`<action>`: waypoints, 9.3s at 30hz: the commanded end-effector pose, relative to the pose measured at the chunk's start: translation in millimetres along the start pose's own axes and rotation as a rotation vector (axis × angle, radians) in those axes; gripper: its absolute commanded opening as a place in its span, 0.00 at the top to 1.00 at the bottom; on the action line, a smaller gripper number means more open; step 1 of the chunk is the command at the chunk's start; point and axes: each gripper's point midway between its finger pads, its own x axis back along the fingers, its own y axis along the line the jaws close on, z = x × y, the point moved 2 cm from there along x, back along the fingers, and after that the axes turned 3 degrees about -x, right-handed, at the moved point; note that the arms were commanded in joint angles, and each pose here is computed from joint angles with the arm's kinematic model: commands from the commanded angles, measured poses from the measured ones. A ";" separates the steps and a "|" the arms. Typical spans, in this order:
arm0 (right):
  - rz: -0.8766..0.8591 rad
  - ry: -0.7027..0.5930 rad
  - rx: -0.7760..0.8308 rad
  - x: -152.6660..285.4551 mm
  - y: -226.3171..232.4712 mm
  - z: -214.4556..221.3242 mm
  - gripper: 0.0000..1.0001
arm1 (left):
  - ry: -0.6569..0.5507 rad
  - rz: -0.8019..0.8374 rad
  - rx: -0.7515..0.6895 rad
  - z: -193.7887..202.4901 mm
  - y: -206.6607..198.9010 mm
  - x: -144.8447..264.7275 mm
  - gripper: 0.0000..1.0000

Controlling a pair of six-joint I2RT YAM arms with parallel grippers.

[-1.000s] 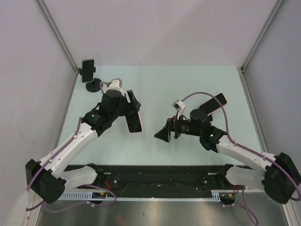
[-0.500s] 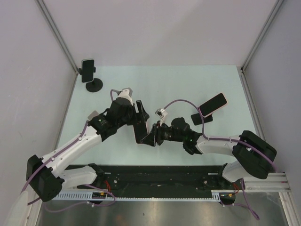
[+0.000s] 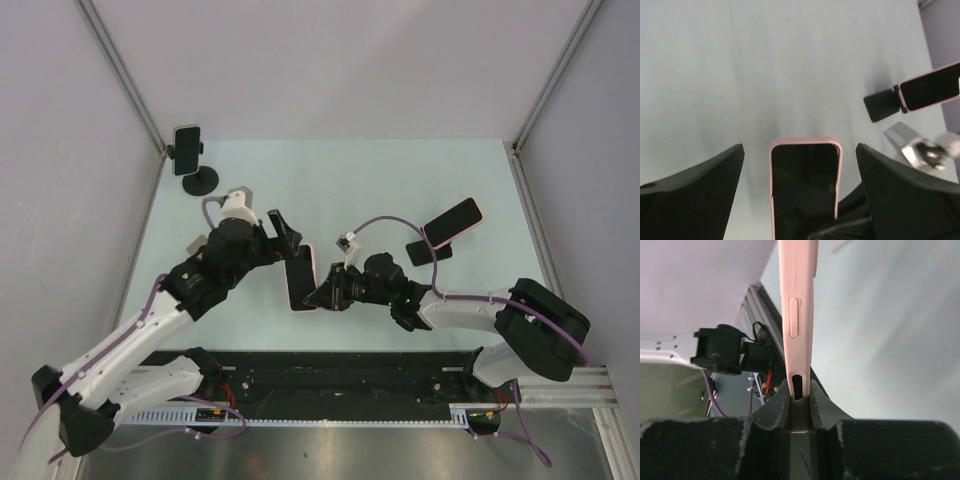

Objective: Remove the phone from the phone stand

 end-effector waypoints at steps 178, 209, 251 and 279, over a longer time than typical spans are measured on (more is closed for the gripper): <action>0.950 -0.713 -0.169 307.0 -106.0 -174.6 0.01 | -0.350 -0.261 -0.284 -134.7 105.9 29.2 0.00; 0.659 -0.859 -0.105 323.5 -191.1 -208.4 0.40 | -0.271 0.234 -0.543 -40.1 29.0 38.3 0.00; -0.020 -0.348 0.501 153.9 28.8 -174.9 1.00 | -0.065 0.725 -0.535 -6.3 -50.1 49.1 0.00; -0.396 -0.066 0.491 81.2 90.3 -88.3 1.00 | 0.095 0.977 -0.273 37.7 -76.1 72.2 0.43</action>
